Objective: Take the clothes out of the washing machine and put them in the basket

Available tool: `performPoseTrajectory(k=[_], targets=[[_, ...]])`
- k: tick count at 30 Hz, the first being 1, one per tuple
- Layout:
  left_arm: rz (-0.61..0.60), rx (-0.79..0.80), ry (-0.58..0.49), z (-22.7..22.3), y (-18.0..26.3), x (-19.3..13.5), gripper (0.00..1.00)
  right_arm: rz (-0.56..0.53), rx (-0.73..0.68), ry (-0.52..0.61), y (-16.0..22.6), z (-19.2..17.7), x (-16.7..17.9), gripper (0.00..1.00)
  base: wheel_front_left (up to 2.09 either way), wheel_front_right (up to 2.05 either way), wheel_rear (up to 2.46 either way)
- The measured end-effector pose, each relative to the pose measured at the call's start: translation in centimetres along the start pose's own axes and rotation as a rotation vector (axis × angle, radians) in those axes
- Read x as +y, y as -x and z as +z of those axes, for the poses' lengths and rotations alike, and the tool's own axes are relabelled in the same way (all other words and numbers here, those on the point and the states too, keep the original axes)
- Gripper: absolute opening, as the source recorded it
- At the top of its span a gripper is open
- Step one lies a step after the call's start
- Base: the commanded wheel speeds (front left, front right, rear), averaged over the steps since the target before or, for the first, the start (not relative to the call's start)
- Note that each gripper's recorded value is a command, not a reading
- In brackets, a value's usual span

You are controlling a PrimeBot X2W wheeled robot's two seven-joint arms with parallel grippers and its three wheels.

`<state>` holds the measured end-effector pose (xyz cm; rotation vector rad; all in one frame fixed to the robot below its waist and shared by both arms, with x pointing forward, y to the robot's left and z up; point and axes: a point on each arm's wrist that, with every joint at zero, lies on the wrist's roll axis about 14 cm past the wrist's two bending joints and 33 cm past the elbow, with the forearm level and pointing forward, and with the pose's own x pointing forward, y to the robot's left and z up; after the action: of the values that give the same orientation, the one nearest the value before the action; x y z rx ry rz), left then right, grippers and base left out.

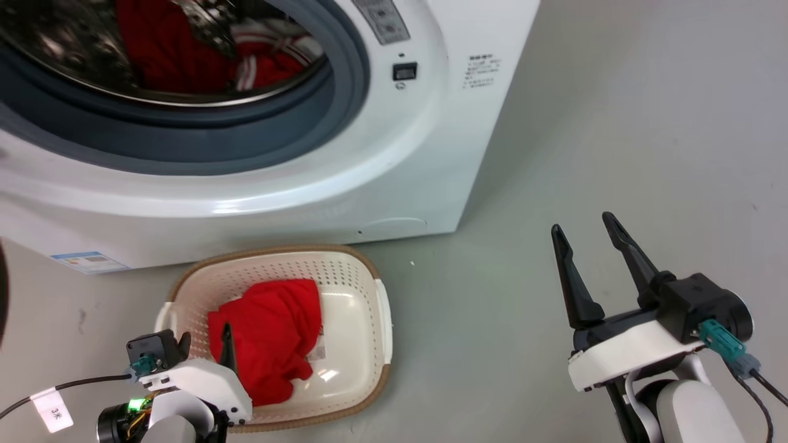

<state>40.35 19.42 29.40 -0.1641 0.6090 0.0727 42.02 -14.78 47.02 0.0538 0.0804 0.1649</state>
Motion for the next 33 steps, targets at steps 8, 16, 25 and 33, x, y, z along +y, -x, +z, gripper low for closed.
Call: performPoseTrajectory(k=[8, 16, 25, 33], targets=[[-0.026, -0.212, -0.016, 6.3, 2.0, -0.7, 1.0, 0.046, -0.046, 0.004, 0.5, 2.2, 1.8, 1.0, 0.0, 0.0, 0.0], [-0.086, -0.47, -0.046, 15.3, 3.0, -3.2, 1.0, 0.061, -0.07, 0.007, 0.7, 3.3, 2.4, 1.0, 0.0, 0.0, 0.0], [-0.158, -0.52, -0.112, 20.0, 0.8, -6.0, 1.0, 0.067, -0.051, 0.007, 0.8, 2.8, 2.6, 1.0, 0.0, 0.0, 0.0], [-0.192, -0.385, -0.158, 21.1, -3.5, -7.5, 1.0, 0.044, -0.023, -0.011, 1.4, 1.6, 1.9, 1.0, 0.0, 0.0, 0.0]])
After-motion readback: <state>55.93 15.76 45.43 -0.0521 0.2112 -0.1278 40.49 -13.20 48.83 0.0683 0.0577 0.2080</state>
